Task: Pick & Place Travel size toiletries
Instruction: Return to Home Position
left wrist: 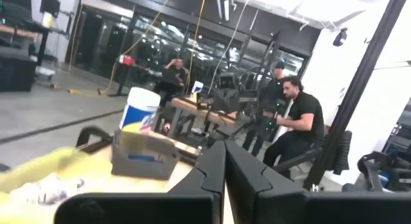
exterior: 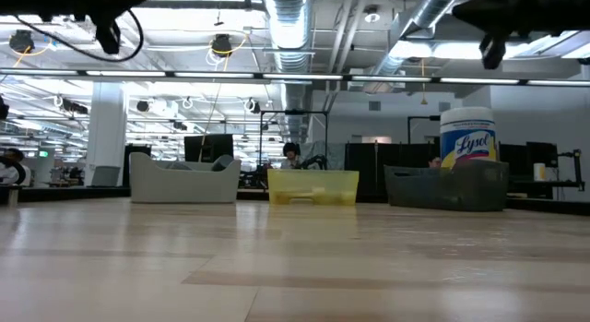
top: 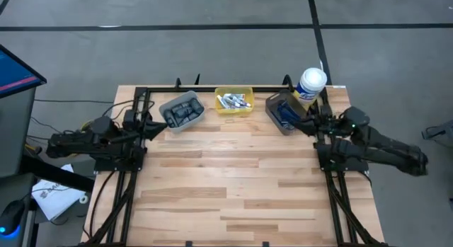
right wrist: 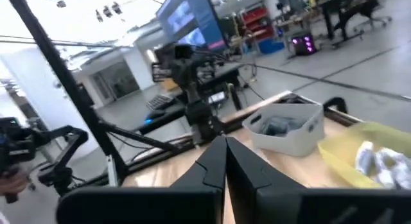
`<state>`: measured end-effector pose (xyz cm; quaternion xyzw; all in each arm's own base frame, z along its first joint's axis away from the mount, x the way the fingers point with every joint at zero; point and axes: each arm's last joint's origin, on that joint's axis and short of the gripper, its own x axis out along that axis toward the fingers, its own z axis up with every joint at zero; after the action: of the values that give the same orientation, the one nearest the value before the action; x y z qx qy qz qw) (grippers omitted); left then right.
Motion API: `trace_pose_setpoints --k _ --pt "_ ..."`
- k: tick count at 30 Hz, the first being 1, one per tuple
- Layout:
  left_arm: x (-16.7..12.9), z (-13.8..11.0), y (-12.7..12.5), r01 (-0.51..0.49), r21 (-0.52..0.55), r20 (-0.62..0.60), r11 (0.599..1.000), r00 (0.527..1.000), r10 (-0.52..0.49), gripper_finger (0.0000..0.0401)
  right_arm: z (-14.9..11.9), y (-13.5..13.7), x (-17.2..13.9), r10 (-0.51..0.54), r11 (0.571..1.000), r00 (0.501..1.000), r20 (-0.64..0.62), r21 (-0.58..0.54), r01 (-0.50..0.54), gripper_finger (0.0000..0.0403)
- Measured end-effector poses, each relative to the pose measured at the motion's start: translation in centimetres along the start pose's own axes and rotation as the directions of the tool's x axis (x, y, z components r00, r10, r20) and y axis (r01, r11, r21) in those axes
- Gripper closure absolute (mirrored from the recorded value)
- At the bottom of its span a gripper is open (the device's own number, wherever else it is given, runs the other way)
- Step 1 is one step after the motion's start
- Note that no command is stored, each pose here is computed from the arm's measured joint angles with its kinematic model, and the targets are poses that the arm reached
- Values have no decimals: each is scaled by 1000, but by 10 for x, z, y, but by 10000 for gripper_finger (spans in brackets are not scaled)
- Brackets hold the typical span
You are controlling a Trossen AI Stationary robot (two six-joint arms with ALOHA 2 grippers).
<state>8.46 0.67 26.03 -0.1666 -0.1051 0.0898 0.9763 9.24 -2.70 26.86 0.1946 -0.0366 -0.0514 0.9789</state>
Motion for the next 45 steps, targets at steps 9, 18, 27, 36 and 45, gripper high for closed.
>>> trace_pose_setpoints --k 9,18,27,36,45 --pt "-18 8 1 59 -16 124 998 991 -57 401 28 25 -22 14 992 993 120 -127 1 403" --pt "-15 0 3 30 43 48 999 998 -32 401 13 21 -49 -5 982 986 166 -186 36 403" --pt "-11 -33 13 6 -10 -28 1000 1000 -6 401 -37 -2 -21 -71 979 992 106 -183 90 403" --pt "-3 -78 26 -9 -84 -35 996 999 6 401 -82 -21 -5 -65 988 994 90 -135 77 403" --pt "-3 -77 27 -48 -51 -20 998 999 47 401 -91 -24 -3 -64 990 995 82 -118 73 403"
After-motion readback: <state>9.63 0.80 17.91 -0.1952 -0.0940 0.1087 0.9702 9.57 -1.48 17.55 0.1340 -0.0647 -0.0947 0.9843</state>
